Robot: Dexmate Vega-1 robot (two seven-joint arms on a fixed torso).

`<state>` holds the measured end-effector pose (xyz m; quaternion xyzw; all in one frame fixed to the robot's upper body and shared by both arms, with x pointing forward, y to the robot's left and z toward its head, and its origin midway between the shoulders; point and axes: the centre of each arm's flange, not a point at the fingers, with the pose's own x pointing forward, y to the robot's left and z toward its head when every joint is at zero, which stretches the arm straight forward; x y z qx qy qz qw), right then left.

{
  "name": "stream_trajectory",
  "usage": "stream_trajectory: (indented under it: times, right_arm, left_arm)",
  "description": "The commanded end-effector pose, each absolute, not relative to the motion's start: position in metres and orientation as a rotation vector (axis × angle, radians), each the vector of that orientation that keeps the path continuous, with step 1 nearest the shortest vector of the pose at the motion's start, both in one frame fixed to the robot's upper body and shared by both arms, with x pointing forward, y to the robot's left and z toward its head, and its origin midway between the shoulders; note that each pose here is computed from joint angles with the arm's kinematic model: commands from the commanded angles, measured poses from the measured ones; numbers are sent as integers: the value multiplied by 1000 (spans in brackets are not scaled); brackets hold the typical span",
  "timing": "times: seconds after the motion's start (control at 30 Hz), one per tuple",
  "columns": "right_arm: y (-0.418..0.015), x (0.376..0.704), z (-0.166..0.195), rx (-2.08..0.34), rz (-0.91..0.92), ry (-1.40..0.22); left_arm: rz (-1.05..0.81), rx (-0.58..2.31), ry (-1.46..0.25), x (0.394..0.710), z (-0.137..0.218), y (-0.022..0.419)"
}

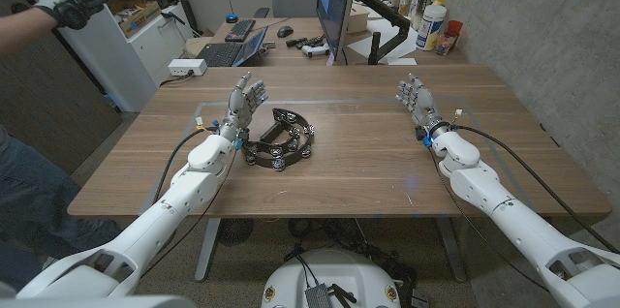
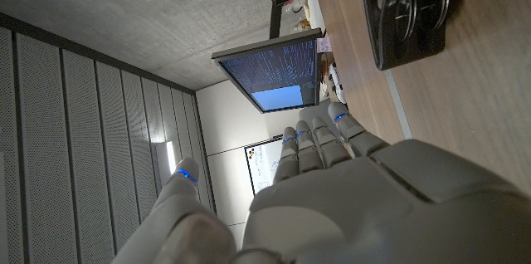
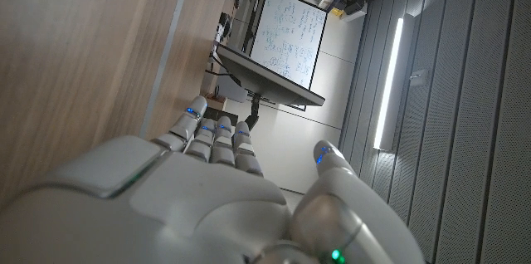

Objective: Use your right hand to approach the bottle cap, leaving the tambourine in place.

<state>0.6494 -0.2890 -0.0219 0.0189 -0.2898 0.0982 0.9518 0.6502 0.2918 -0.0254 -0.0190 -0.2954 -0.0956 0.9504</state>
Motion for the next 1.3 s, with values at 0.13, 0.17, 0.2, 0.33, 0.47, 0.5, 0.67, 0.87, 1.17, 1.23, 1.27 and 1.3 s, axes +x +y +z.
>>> stream_trajectory:
  times: [0.13, 0.17, 0.2, 0.33, 0.47, 0.5, 0.67, 0.87, 1.17, 1.23, 1.27, 1.3]
  right_arm:
    - [-286, 644, -17, 22, 188, -574]
    - [-286, 644, -18, 25, 186, -575]
    - [-286, 644, -18, 27, 186, -577]
    - [-286, 642, -19, 28, 183, -581]
    - [-284, 639, -20, 31, 179, -575]
    - [-284, 638, -20, 31, 176, -575]
    - [-284, 633, -18, 17, 170, -574]
    - [-282, 630, -15, -8, 161, -563]
    - [-281, 629, -13, -27, 158, -559]
    - [-281, 628, -12, -39, 151, -554]
    - [-281, 627, -12, -42, 149, -553]
    - [-281, 627, -12, -41, 148, -555]
  left_arm:
    - [-173, -25, -600, 646, -26, 296]
    - [-172, -22, -602, 646, -26, 296]
    - [-172, -21, -603, 645, -25, 296]
    - [-173, -13, -604, 643, -24, 296]
    - [-167, -19, -597, 642, -25, 295]
    - [-167, -20, -597, 642, -25, 295]
    - [-170, -25, -604, 638, -23, 294]
    - [-163, -11, -613, 635, -21, 294]
    - [-159, 4, -615, 633, -20, 297]
    - [-157, 7, -616, 633, -20, 297]
    - [-156, 8, -616, 633, -19, 298]
    - [-155, 9, -616, 633, -19, 298]
